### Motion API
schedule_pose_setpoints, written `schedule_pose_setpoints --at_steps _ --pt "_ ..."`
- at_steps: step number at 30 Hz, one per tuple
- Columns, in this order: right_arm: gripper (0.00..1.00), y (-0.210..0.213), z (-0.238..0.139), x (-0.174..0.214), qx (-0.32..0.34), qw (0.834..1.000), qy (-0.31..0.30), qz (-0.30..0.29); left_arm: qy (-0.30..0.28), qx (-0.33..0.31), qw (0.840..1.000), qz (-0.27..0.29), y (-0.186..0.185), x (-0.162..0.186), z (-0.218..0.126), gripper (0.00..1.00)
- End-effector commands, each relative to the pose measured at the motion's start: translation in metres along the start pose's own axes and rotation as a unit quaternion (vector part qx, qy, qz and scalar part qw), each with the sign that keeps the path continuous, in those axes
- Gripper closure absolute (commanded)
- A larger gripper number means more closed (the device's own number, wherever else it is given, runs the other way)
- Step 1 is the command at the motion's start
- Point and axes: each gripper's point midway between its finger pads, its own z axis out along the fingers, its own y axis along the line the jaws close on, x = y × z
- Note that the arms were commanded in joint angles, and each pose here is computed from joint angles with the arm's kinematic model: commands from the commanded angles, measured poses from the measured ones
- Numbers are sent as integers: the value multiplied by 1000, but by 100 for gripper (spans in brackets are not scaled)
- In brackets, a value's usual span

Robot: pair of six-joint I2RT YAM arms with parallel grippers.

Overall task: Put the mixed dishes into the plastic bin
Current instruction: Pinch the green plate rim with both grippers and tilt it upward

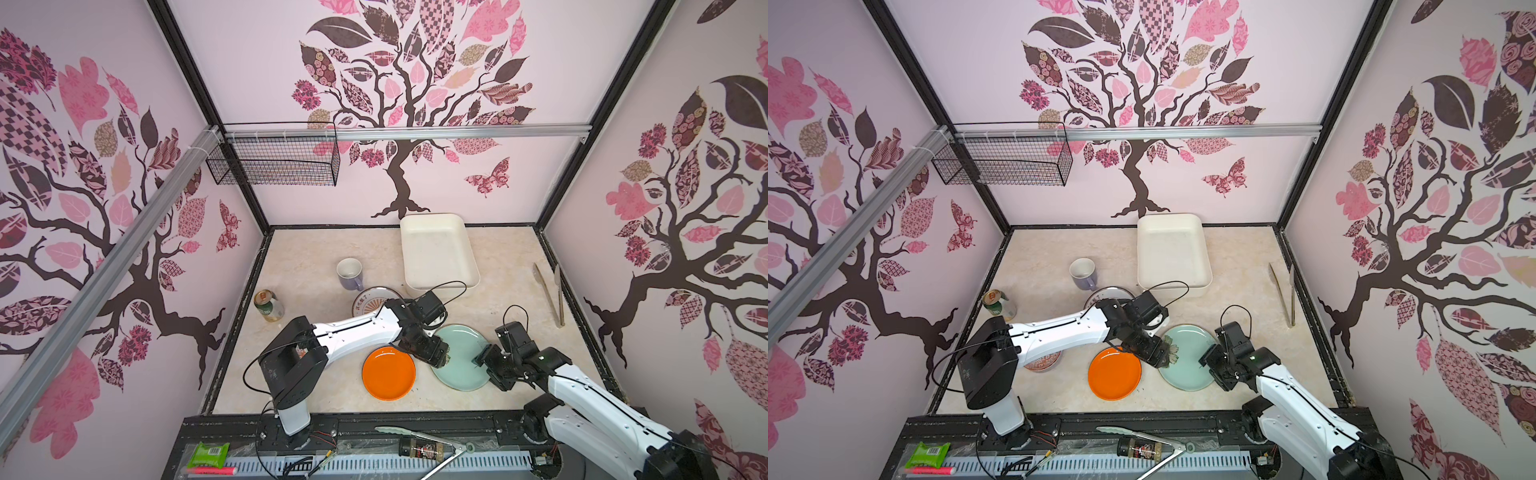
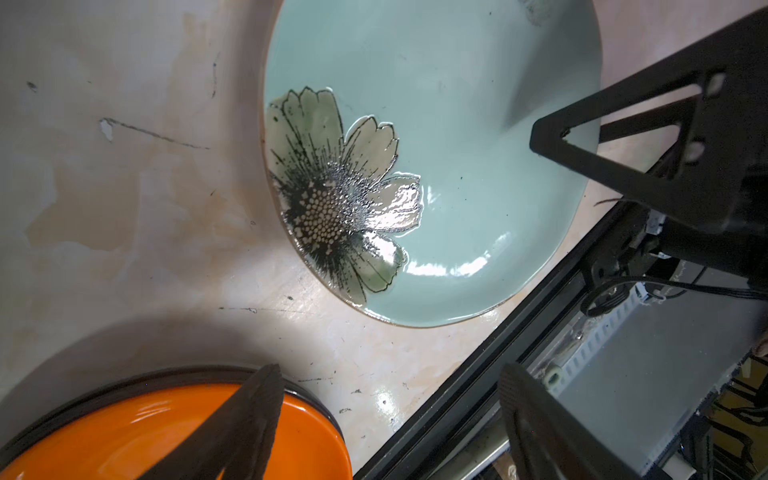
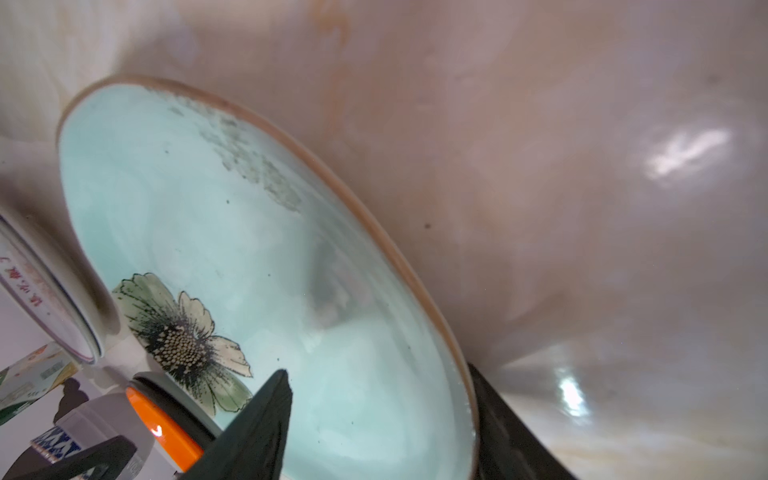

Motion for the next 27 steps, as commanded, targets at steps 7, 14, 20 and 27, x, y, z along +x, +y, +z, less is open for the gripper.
schedule_pose_setpoints --at_steps 7,14,20,27 --pt "34 -27 23 4 34 999 10 -13 -6 -6 999 -35 22 -26 2 17" --pt "36 -31 24 7 31 999 14 -19 9 -16 999 -45 32 -26 19 22" --pt "43 -33 23 10 24 999 18 -27 9 -29 998 -54 40 -33 26 29" --pt "41 -36 26 12 8 1000 16 -23 7 -37 997 -67 52 -39 30 34"
